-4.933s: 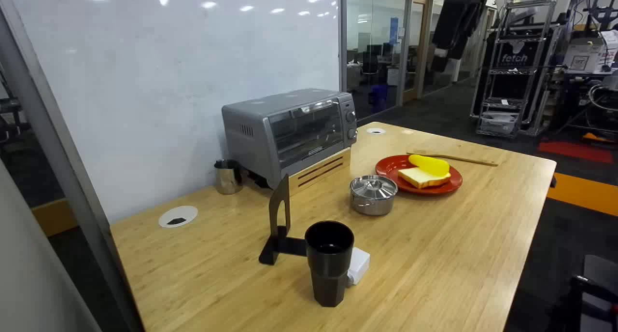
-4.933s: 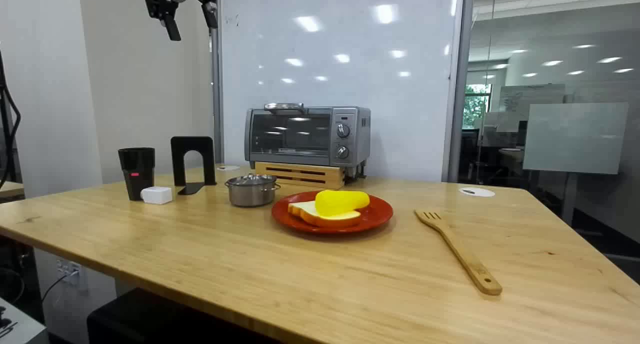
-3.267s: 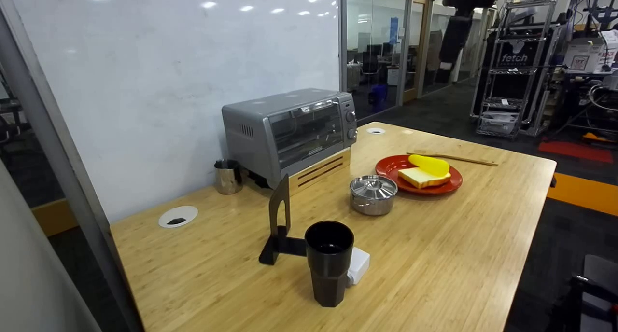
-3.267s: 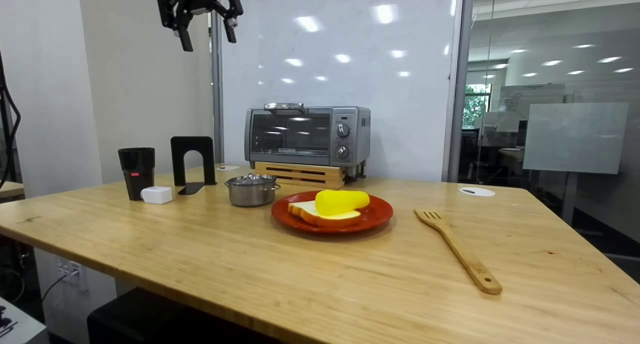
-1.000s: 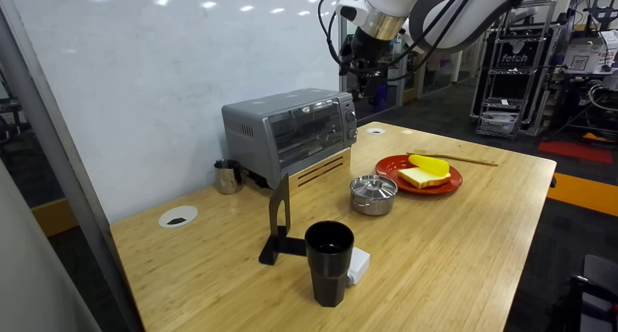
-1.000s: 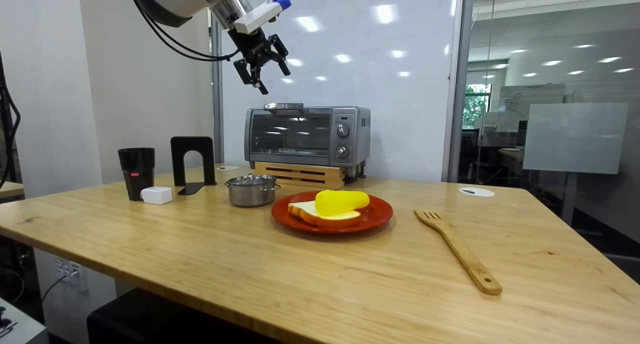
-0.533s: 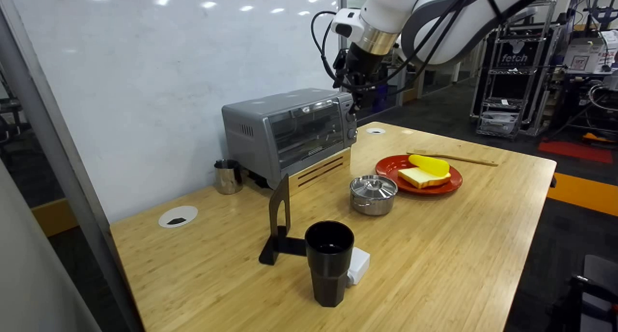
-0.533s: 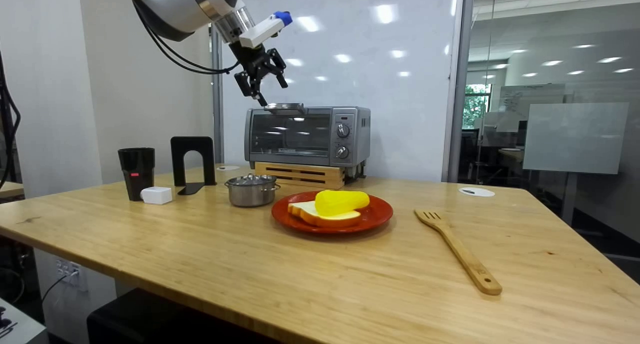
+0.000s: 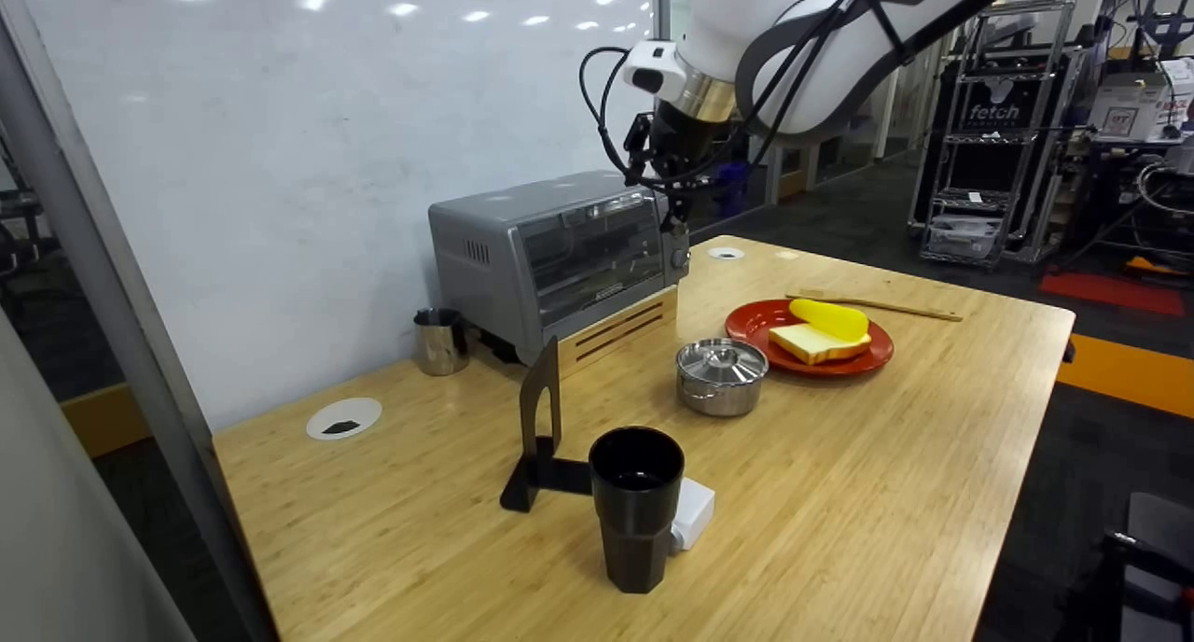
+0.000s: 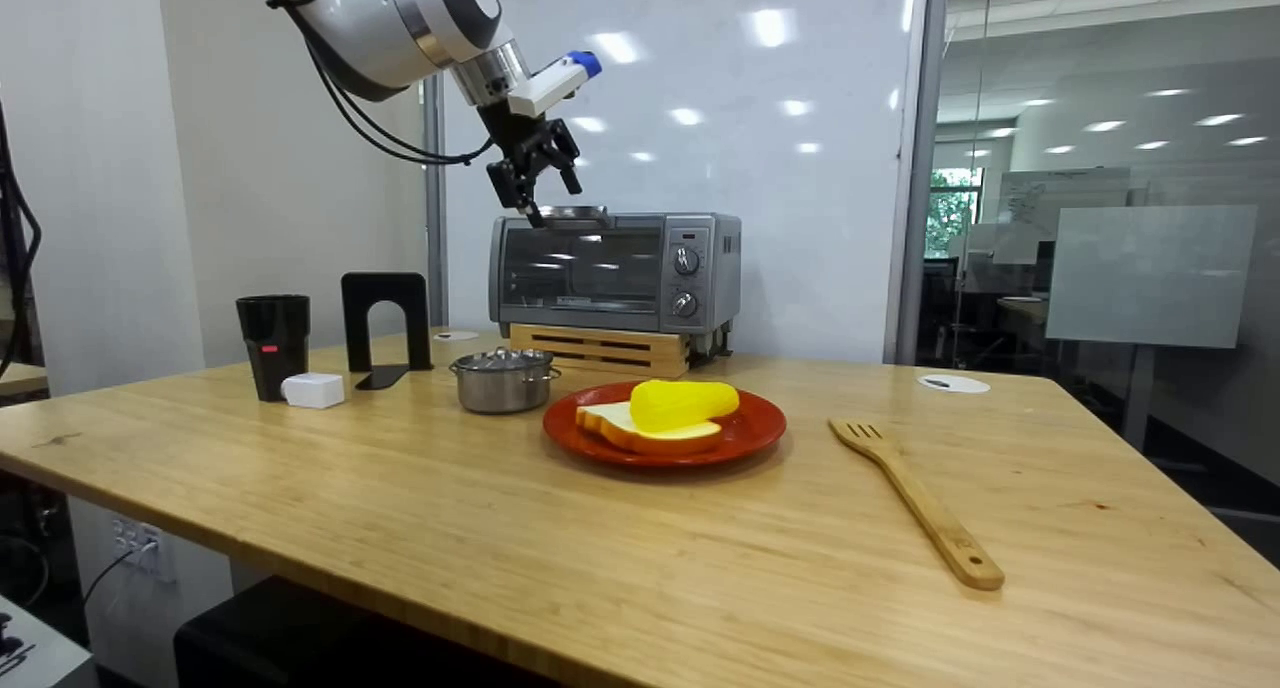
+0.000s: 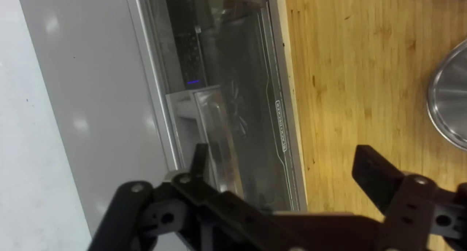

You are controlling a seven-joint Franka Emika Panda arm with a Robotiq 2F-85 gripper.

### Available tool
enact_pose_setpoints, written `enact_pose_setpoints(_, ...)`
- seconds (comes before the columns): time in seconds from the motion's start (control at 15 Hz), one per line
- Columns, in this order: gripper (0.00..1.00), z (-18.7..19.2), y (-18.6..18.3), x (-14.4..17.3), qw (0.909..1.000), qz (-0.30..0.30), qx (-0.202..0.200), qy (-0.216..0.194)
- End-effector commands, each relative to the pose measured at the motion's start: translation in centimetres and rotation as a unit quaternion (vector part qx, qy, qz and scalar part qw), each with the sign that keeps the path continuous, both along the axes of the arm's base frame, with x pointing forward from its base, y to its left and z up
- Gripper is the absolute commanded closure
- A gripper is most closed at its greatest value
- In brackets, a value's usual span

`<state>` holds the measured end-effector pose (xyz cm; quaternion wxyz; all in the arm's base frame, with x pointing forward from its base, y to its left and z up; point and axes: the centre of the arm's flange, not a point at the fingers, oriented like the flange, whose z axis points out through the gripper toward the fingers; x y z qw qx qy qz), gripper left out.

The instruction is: Place the corn toy in the oven then close it

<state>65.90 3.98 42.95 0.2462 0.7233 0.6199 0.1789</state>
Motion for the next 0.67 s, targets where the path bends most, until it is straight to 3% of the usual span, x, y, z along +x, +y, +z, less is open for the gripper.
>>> enact_pose_setpoints(0.0,0.0,0.1,-0.6,2.9,0.9996,0.026,-0.007,-0.001)
enact_pose_setpoints(0.33,0.0,-0.6,-0.5,3.8,0.999,0.041,-0.007,0.011)
enact_pose_setpoints(0.6,0.0,-0.9,-0.6,3.2,0.9972,0.056,0.015,0.047)
